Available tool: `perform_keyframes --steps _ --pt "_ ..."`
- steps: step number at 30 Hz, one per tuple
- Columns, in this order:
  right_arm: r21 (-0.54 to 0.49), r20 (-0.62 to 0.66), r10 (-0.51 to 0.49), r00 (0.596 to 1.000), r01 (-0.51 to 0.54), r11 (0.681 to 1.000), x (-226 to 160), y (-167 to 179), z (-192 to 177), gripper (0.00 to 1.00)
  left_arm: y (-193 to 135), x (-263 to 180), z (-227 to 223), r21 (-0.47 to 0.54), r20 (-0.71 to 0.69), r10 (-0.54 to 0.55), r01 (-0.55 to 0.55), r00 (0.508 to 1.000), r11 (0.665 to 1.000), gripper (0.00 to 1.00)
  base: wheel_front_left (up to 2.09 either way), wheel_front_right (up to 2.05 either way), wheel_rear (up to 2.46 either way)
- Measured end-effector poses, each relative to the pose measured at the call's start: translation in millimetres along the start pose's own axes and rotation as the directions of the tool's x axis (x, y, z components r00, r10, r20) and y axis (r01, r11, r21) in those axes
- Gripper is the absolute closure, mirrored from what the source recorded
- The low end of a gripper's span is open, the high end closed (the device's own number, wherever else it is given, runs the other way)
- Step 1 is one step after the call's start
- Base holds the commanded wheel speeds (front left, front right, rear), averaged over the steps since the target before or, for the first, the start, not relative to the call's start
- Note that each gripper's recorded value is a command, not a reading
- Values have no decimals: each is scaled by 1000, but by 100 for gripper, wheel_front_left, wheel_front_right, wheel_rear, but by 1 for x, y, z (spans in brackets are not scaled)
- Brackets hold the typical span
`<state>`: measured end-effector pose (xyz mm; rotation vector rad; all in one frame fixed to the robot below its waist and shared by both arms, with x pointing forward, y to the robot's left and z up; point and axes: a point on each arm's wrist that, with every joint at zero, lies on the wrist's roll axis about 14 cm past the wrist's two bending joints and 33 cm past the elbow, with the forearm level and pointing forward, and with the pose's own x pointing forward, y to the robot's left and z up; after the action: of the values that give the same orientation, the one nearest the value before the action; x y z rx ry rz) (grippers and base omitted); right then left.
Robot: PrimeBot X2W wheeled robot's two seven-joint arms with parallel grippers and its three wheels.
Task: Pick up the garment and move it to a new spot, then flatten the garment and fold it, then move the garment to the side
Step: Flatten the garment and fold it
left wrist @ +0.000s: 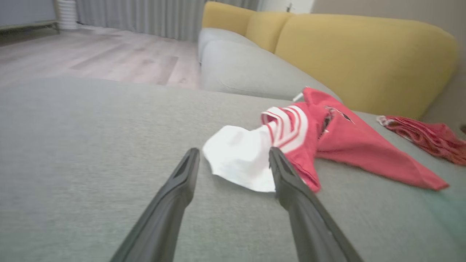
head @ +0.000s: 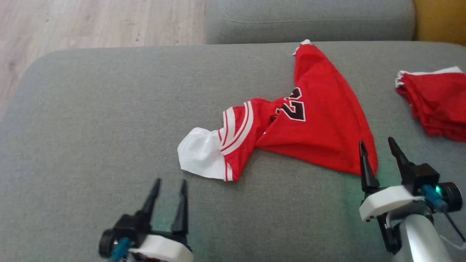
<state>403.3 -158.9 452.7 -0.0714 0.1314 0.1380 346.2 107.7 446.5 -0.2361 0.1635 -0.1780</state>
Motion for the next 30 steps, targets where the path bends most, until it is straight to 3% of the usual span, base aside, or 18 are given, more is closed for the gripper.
perform_keyframes --steps 10,21,30 --pt "52 77 -26 997 22 998 -3 -8 29 0 -66 45 -31 35 -150 -252 260 956 965 0 0 0 0" --pt "49 40 -109 993 107 993 -10 -37 17 0 -73 74 -73 31 -291 -265 286 919 958 0 0 0 0" --pt "56 36 -122 992 119 991 -11 -41 15 0 -88 87 -65 16 -257 -311 326 915 945 1 0 0 0"
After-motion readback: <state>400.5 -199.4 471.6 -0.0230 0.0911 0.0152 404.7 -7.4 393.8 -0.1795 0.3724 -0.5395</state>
